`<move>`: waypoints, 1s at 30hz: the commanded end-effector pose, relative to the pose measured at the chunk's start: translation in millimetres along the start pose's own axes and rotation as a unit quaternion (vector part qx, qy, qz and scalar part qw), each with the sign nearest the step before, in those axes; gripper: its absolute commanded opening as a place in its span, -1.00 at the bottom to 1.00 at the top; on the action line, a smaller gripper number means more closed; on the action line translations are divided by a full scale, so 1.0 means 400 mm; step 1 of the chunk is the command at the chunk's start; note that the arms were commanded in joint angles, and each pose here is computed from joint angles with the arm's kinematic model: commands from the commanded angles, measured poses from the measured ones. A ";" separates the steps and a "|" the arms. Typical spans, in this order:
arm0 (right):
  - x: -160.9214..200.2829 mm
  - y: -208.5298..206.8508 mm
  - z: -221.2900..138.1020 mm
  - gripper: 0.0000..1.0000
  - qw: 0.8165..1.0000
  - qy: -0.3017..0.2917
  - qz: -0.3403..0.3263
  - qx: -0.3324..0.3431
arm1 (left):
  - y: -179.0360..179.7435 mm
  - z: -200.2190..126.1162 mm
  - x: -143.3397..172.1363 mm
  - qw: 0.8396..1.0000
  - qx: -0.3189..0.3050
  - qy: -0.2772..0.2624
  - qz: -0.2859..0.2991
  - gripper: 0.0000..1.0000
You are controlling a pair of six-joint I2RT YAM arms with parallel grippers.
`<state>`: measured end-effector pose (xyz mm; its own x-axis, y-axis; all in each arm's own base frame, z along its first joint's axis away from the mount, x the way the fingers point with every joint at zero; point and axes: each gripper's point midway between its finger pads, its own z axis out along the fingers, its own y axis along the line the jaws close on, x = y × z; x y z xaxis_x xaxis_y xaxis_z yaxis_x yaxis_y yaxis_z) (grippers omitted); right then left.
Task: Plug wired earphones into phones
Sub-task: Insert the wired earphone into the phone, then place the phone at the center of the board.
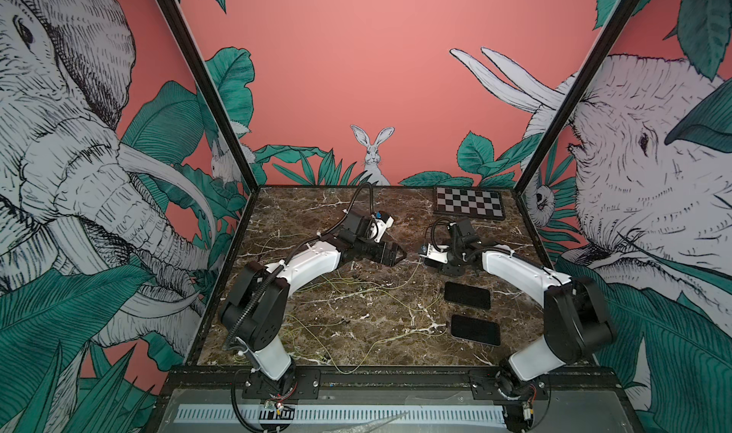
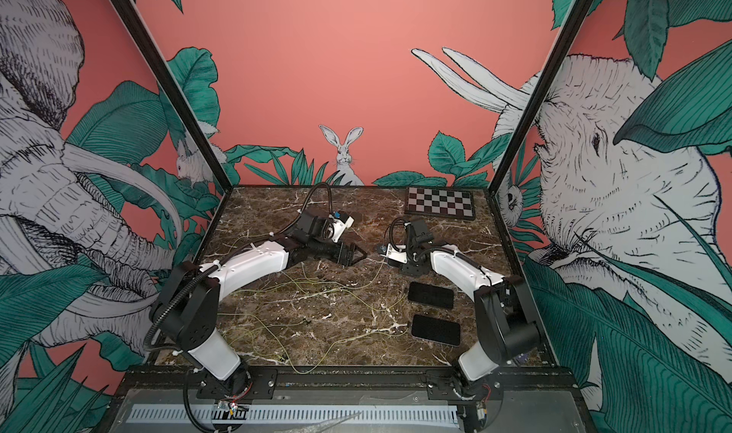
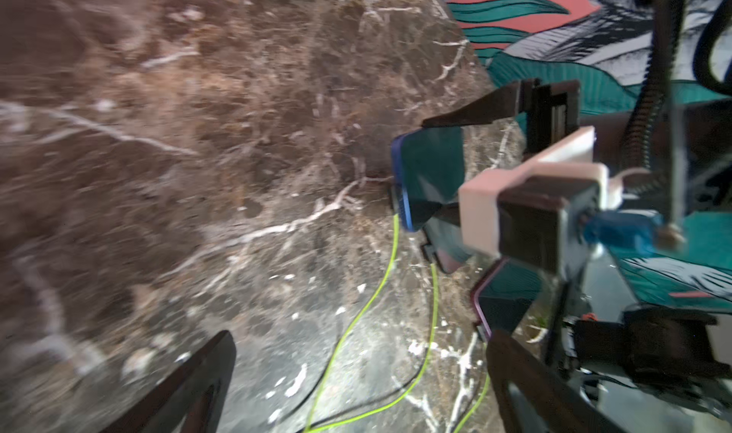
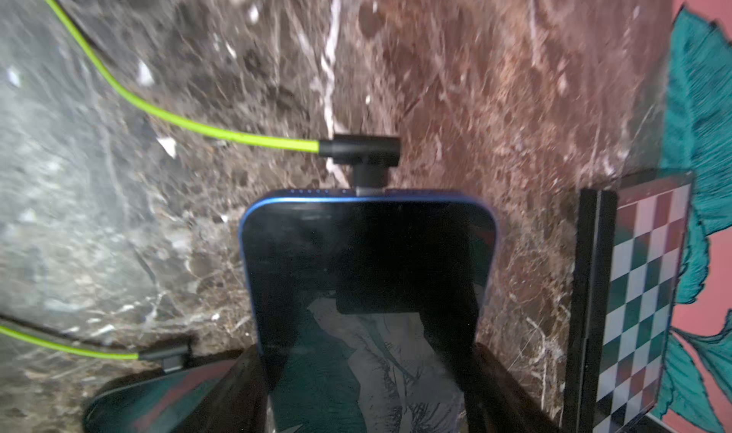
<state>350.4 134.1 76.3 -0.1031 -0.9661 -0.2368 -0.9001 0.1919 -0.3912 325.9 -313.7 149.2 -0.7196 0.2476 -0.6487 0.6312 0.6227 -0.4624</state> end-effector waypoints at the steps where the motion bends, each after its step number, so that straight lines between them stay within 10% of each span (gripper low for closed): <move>1: 0.054 -0.010 0.007 0.37 0.999 0.034 -0.005 -0.018 | 0.039 -0.083 -0.020 0.995 -0.078 -0.028 0.056 0.99; 11: 0.119 -0.001 0.049 0.59 0.997 0.037 0.037 -0.048 | 0.096 -0.209 -0.054 0.967 -0.203 -0.084 0.127 0.99; 22: 0.070 -0.111 -0.028 0.97 0.986 -0.051 0.136 0.079 | 0.119 -0.329 -0.088 0.924 -0.298 -0.126 0.205 0.99; 26: 0.047 -0.204 -0.151 0.97 0.931 -0.153 0.240 0.229 | 0.174 -0.416 -0.100 0.882 -0.393 -0.154 0.209 0.99; 30: 0.118 -0.263 -0.280 0.97 0.799 -0.243 0.432 0.341 | 0.234 -0.476 -0.081 0.863 -0.436 -0.168 0.193 0.99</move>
<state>378.0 71.4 153.3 -0.3273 -0.6058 -0.7252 -0.4214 0.7805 -0.4618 346.6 -154.1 232.3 -0.3064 0.4140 -0.8572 0.3661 0.8824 0.2954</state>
